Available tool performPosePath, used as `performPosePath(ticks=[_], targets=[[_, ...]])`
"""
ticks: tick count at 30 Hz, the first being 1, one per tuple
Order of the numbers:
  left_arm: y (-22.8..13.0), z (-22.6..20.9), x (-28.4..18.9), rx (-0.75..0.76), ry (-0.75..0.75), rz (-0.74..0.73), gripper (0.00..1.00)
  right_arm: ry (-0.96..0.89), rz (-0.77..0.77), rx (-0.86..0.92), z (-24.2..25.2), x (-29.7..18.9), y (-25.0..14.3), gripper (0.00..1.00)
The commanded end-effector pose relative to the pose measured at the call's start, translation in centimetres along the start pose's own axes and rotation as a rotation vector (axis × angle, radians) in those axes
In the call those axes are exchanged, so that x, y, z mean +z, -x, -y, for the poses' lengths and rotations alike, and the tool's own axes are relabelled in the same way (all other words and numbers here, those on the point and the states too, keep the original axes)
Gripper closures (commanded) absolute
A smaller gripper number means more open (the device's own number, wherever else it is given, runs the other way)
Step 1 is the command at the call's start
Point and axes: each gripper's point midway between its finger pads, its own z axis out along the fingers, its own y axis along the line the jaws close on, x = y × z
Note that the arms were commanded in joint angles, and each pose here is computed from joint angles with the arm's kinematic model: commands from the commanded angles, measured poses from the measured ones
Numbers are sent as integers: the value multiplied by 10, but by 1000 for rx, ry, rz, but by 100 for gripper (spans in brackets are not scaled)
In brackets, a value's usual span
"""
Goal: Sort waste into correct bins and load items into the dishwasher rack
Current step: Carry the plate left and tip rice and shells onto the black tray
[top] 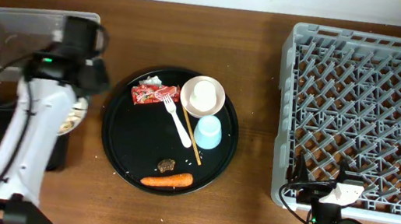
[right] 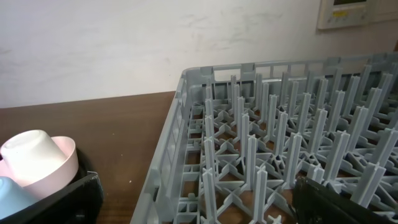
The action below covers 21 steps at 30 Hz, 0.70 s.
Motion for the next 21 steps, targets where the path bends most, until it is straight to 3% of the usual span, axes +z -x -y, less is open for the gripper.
performPosePath(ticks=[1,9,21], targets=[[30,-39,-5,-165,-58,48,100,-9,-1,0,2,0,-2,1],[37,-120,31,-428,-174,65,100,-9,-1,0,2,0,-2,1],[35,-148,36,-627,-440,79,99,-9,-1,0,2,0,-2,1]])
